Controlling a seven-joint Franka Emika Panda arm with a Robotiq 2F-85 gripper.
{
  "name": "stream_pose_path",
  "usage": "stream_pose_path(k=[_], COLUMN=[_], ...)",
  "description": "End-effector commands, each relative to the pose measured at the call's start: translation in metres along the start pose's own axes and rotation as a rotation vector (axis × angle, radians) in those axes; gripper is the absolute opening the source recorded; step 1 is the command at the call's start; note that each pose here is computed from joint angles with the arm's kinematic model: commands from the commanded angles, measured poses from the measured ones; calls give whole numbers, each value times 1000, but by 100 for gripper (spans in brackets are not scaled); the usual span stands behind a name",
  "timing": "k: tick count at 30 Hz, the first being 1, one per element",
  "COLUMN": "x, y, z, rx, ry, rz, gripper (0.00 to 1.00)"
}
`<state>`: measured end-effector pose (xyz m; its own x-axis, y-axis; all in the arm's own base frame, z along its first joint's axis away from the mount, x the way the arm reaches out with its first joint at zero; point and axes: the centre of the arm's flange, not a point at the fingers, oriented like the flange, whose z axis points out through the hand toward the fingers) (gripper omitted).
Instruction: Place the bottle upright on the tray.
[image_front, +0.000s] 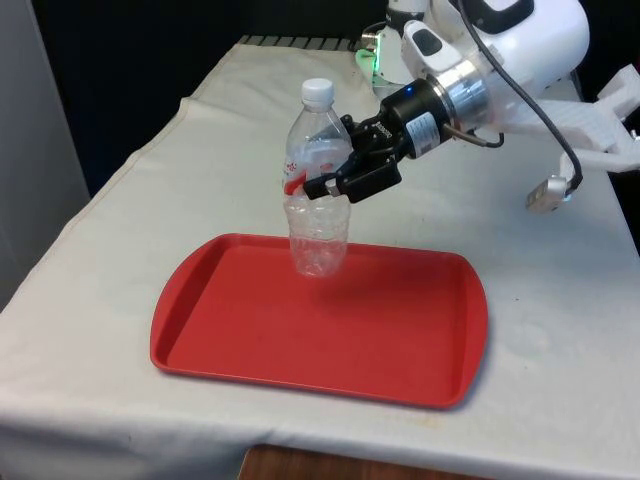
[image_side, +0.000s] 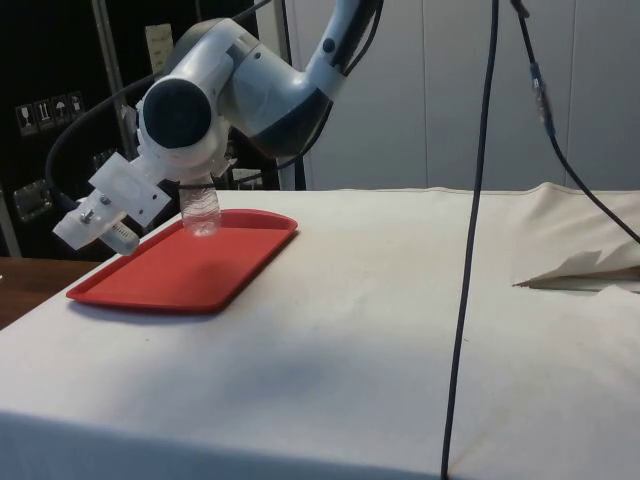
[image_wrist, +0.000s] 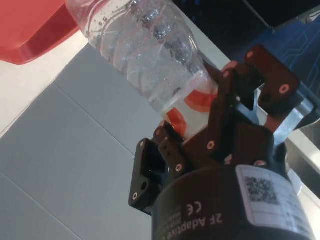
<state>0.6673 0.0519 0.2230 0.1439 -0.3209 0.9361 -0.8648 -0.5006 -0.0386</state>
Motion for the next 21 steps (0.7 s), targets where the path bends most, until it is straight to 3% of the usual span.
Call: stream_pose_path(k=[1,10,21], x=[0,-6,-23], y=[0,1,-1], z=[0,1,8], rx=[0,-8,-9], ry=[0,2,-9], rz=[0,-3,20], gripper=[33,33,33])
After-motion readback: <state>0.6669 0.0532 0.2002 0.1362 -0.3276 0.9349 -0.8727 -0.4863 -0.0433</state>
